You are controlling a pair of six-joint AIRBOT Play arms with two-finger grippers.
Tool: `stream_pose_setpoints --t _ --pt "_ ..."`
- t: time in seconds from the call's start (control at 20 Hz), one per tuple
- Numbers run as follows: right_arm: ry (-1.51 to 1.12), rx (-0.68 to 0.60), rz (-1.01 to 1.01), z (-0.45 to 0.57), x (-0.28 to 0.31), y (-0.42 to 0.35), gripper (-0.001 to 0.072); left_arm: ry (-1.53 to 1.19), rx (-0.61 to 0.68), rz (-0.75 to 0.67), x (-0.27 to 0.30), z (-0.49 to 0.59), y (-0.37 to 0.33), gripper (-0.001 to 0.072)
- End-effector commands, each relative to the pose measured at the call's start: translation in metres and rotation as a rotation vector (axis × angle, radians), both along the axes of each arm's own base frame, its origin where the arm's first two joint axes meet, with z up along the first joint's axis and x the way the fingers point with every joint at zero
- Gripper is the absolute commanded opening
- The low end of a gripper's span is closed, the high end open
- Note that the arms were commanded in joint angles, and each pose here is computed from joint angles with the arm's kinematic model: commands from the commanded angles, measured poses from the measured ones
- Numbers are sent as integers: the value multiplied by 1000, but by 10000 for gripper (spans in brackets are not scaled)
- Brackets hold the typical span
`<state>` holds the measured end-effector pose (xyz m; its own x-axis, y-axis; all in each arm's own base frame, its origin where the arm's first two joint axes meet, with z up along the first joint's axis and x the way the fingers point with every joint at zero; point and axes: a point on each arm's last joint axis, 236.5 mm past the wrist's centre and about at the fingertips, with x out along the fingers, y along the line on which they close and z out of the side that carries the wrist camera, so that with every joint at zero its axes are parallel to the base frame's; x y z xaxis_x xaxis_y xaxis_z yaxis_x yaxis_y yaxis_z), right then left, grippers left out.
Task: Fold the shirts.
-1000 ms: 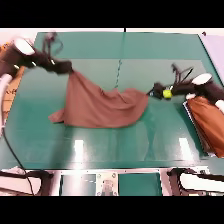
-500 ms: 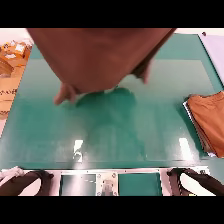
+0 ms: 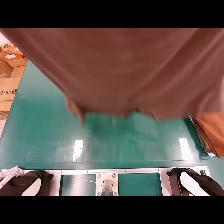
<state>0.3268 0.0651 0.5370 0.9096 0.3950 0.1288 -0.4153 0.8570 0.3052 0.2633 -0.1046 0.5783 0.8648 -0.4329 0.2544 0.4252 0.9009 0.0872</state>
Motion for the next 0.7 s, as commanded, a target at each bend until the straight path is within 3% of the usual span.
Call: stream_pose_setpoints --t 0.0,0.35,0.65 --pt "159 33 -6 -53 73 -22 19 185 10 -13 64 -54 -5 25" --pt "596 126 60 -260 233 -34 18 818 80 -61 223 -291 -19 25" --pt "874 130 162 -406 272 7 19 1289 120 -12 259 -506 -7 26"
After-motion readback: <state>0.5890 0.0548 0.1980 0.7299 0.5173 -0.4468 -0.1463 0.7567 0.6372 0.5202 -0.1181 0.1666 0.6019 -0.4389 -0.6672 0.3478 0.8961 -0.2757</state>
